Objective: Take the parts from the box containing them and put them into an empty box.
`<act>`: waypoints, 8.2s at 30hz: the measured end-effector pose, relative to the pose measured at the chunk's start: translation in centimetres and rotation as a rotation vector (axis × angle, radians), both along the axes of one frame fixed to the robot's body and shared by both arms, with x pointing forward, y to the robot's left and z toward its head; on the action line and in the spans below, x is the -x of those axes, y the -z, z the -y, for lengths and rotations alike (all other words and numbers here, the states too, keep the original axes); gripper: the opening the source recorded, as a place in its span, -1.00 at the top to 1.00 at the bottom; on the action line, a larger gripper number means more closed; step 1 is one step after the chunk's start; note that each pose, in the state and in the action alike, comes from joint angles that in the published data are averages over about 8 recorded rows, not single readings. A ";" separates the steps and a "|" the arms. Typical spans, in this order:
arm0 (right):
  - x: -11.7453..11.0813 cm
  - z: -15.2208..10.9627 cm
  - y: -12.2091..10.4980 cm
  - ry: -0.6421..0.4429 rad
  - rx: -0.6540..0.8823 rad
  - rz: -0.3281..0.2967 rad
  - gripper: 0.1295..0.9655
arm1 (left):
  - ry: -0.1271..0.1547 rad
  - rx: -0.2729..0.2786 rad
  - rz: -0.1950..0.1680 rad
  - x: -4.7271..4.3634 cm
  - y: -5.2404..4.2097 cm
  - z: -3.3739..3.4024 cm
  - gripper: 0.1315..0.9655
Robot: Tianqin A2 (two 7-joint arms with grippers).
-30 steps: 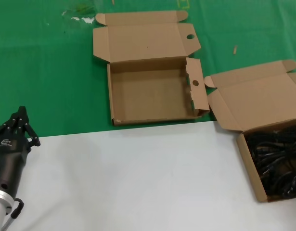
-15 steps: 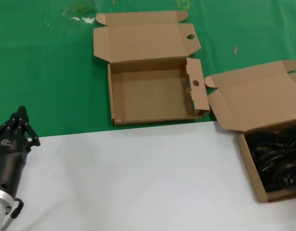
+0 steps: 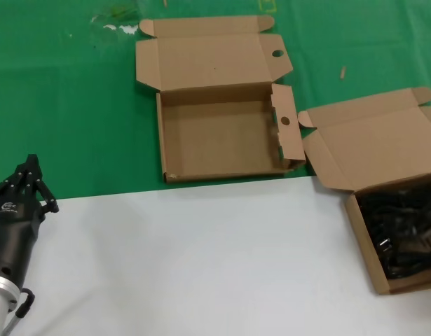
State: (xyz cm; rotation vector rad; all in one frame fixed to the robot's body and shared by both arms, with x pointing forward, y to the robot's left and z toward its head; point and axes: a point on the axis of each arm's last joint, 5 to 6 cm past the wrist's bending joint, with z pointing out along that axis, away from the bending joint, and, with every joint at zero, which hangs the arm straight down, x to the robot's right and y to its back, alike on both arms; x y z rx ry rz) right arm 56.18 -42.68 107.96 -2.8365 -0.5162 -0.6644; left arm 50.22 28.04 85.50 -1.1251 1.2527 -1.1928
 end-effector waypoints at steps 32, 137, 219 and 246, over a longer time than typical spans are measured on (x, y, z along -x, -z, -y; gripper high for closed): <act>-12.5 -18.9 -5.4 -0.169 -0.177 0.313 0.96 | 0.000 0.000 0.000 0.00 0.00 0.00 0.98; -5.8 -21.2 14.7 0.345 -1.090 0.430 -1.00 | 0.000 0.000 0.000 0.00 0.00 0.00 -0.64; 4.5 -15.2 22.0 1.050 -1.439 0.559 -1.00 | 0.000 0.000 0.000 0.00 0.00 0.00 -1.00; 4.5 -15.2 22.0 1.050 -1.439 0.559 -1.00 | 0.000 0.000 0.000 0.00 0.00 0.00 -1.00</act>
